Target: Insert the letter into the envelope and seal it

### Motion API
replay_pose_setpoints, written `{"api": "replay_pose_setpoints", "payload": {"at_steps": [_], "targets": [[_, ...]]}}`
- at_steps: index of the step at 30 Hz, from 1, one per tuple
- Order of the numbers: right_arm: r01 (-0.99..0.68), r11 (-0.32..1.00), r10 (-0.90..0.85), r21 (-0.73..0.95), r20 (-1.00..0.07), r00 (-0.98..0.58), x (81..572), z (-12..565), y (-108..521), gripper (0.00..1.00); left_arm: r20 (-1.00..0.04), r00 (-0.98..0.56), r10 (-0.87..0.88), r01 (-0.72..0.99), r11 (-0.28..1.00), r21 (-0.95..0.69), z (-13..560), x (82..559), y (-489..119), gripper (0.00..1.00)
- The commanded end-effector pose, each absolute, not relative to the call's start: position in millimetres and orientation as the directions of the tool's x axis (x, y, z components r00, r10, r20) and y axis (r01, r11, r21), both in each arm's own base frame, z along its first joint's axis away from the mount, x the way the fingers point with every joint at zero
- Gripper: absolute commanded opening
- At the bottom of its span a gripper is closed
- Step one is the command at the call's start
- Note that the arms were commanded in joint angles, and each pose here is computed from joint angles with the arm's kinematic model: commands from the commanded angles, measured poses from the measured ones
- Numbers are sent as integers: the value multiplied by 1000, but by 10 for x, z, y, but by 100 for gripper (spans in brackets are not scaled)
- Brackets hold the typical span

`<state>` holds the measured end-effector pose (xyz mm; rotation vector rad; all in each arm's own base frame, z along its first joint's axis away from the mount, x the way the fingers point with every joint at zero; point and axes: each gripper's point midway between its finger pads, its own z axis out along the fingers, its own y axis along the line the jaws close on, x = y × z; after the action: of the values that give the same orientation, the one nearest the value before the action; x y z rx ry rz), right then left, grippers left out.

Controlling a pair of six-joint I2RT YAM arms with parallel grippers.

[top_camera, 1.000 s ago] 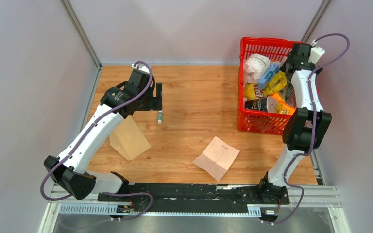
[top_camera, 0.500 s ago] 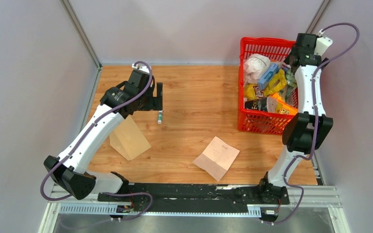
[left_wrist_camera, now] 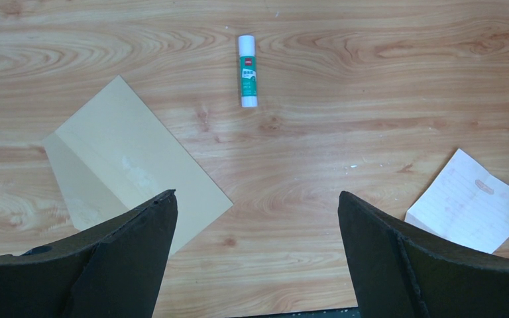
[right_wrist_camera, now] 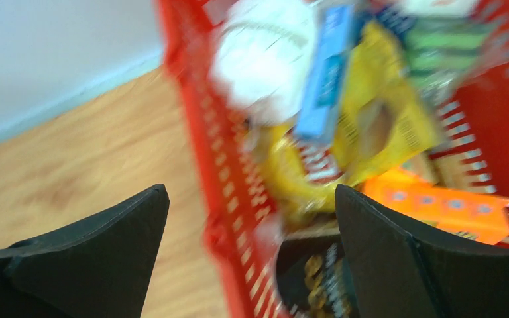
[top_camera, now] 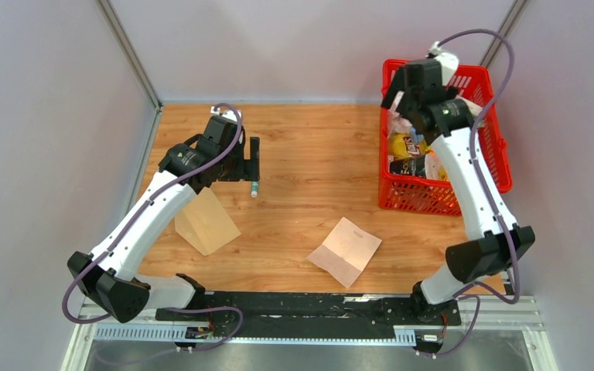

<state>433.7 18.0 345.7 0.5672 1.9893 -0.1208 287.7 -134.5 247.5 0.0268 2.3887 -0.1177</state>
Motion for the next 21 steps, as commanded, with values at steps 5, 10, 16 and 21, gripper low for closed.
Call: {"api": "replay_pose_setpoints", "payload": {"at_steps": [5,10,16,21], "targets": [[139,955,293,261,-776,-559,3891,2857,1635,100,-722,-690,-52,62,990,-130,2654,2902,-1387,97],[87,969,232,233,-720,-654,3814,2380,1954,100,-722,-690,-52,61,990,-129,2667,2883,-1373,97],[149,980,198,132,-698,-688,3765,2026,1770,100,-720,-693,-44,50,993,-109,2654,2863,-1320,97],[197,977,199,86,-705,-680,3614,1964,1508,100,-720,-692,-41,49,993,-103,2655,2848,-1300,97]]}}
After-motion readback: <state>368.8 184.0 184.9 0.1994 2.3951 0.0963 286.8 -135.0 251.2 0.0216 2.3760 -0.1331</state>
